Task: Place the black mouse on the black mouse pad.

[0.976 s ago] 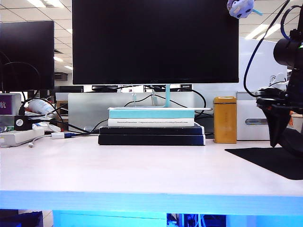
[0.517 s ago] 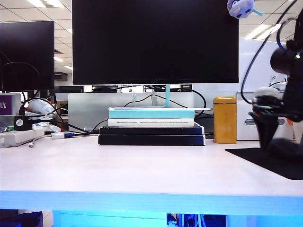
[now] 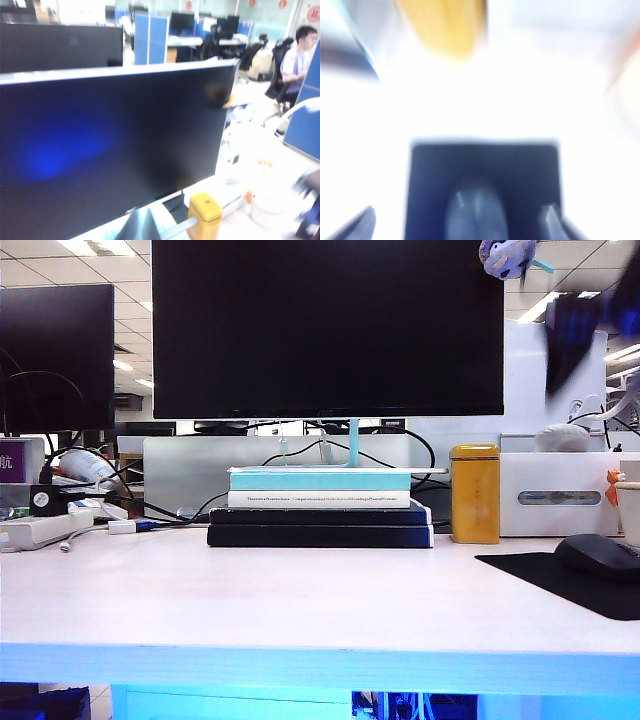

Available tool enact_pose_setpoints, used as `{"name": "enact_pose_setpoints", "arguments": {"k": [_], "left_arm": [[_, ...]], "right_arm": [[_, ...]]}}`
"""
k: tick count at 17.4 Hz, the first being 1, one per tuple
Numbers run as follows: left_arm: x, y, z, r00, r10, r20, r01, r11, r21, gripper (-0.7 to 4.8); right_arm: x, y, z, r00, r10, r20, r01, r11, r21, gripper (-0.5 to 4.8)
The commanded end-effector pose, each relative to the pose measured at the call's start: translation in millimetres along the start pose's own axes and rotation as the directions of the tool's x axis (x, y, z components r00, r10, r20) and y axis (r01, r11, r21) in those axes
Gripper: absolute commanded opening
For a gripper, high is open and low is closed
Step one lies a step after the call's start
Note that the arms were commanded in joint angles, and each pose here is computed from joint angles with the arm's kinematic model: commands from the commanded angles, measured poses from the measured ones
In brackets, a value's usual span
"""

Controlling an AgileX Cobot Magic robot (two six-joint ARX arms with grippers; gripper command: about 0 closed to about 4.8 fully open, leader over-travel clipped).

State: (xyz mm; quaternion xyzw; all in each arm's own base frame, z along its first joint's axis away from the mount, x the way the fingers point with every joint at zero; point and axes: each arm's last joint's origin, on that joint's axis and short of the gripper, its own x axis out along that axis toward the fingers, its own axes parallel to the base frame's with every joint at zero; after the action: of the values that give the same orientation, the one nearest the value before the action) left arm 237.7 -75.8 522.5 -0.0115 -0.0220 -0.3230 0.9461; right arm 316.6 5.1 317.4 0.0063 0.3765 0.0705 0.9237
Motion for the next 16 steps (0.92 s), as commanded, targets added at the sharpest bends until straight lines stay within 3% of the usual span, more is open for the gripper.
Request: {"name": "enact_pose_setpoints", "arguments": {"k": [1, 3, 5, 6, 8, 10, 11, 13, 14, 16], "left_arm": [[-46.2, -17.8, 19.1, 0.998, 0.063, 0.031, -0.064, 0.997, 0.031, -0.06], [-87.9, -32.8, 24.3, 0.990, 0.144, 0.001, -0.143, 0.987, 0.066, -0.06], [-131.7, -49.3, 22.8, 0.979, 0.198, -0.048, -0.195, 0.979, 0.064, -0.06], [-164.2, -62.6, 16.6, 0.976, 0.199, -0.092, -0.195, 0.979, 0.057, -0.06], [-206.0, -79.0, 3.5, 0.973, 0.216, -0.084, -0.212, 0.976, 0.058, -0.06], [-259.2, -98.7, -34.7, 0.965, 0.259, -0.034, -0.257, 0.965, 0.047, -0.06], [-266.7, -101.4, -49.5, 0.965, 0.259, -0.039, -0.258, 0.965, 0.046, -0.06], [-270.5, -101.9, -87.9, 0.963, 0.257, -0.084, -0.254, 0.966, 0.035, -0.06], [-263.0, -98.0, -116.7, 0.959, 0.256, -0.121, -0.257, 0.966, 0.005, -0.06], [-245.3, -89.9, -147.6, 0.961, 0.254, -0.107, -0.257, 0.966, -0.018, -0.06]], "right_arm": [[-98.5, 13.1, 18.4, 0.953, 0.000, 0.303, 0.010, 1.000, -0.030, -0.01], [-166.9, 22.5, 4.5, 0.886, -0.002, 0.463, 0.028, 0.998, -0.051, -0.01], [-213.4, 29.7, -17.3, 0.838, 0.006, 0.545, 0.055, 0.994, -0.096, -0.01], [-236.3, 37.7, -35.3, 0.786, 0.040, 0.617, 0.051, 0.990, -0.130, -0.01], [-248.8, 40.3, -60.9, 0.719, 0.042, 0.694, 0.070, 0.989, -0.131, -0.01], [-244.8, 39.8, -115.7, 0.626, 0.049, 0.778, 0.075, 0.990, -0.123, -0.01], [-235.2, 38.9, -132.5, 0.626, 0.049, 0.778, 0.065, 0.991, -0.114, -0.01], [-206.9, 36.3, -163.3, 0.665, 0.047, 0.745, 0.051, 0.993, -0.107, -0.01], [-185.8, 34.2, -181.8, 0.691, 0.042, 0.722, 0.015, 0.997, -0.072, -0.01], [-162.7, 31.0, -200.4, 0.712, 0.001, 0.702, 0.034, 0.999, -0.036, -0.01]]}}
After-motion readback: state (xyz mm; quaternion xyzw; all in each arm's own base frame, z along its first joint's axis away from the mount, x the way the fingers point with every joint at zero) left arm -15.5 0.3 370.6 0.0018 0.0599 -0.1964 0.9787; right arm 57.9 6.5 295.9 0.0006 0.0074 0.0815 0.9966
